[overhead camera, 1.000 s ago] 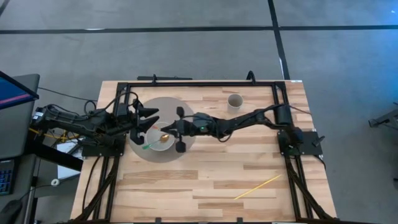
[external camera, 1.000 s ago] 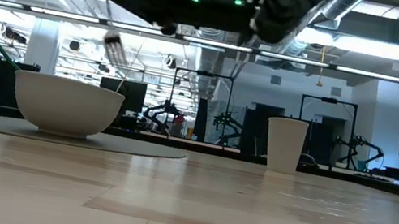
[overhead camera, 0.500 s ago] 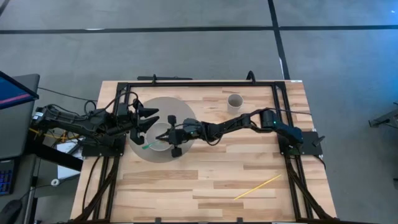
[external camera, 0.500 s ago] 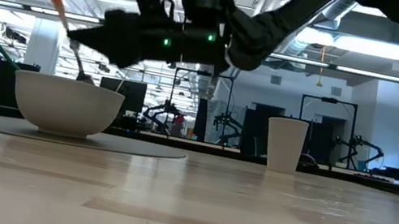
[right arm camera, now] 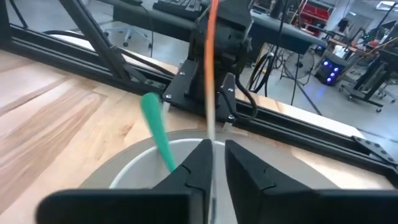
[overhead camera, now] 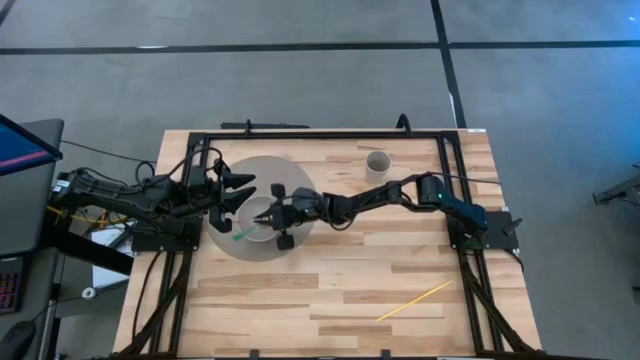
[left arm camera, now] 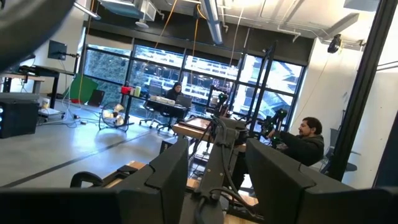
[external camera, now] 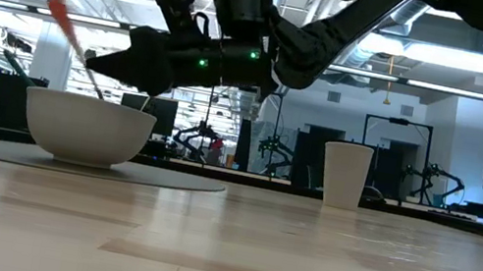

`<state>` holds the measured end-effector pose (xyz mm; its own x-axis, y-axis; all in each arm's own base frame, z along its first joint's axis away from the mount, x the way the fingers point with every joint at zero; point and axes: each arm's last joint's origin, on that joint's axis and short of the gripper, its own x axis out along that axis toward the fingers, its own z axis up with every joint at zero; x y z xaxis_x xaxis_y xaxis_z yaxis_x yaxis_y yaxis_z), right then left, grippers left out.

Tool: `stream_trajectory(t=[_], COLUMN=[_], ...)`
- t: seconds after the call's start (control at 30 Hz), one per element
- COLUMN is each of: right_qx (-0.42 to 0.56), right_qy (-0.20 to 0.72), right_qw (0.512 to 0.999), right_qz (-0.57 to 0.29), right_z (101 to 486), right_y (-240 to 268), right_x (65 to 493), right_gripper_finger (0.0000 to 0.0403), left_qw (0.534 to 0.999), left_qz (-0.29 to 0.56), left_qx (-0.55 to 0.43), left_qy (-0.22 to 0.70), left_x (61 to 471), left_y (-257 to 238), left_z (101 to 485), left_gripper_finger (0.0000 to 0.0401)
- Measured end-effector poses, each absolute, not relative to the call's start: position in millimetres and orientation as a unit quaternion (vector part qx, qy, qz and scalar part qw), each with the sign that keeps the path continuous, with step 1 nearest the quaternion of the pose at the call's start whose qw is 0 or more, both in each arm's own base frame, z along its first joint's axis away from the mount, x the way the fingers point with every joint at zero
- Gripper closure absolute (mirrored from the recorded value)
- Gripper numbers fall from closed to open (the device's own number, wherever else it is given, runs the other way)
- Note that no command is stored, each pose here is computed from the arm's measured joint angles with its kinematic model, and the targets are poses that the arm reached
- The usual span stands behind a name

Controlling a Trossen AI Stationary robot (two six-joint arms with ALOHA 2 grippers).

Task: Pick & Place Utensil
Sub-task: Put the orange fork into the white bowl, then adjust the white bowl on the gray placemat

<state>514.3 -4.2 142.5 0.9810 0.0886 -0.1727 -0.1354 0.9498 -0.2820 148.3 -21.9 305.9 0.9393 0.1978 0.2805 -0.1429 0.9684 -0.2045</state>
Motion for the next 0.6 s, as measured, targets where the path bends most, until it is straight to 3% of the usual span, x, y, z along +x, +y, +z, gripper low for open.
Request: stream_trajectory(t=[0.43, 0.6], right_qx=[-0.154, -0.132], right_qy=[0.079, 0.164], right_qw=[0.983, 0.977], right_qz=[0.056, 0.023], right_z=[143, 129], right_y=[-5, -12], right_x=[514, 510], right_gripper_finger=[0.0315, 0.0319], left_qw=[0.981, 0.981], left_qz=[0.087, 0.087], left_qx=[-0.091, -0.091], left_qy=[-0.151, -0.151], left_x=[148, 148], left_y=[-22, -22], left_z=[306, 306], left_gripper_finger=[0.0238, 0.0238])
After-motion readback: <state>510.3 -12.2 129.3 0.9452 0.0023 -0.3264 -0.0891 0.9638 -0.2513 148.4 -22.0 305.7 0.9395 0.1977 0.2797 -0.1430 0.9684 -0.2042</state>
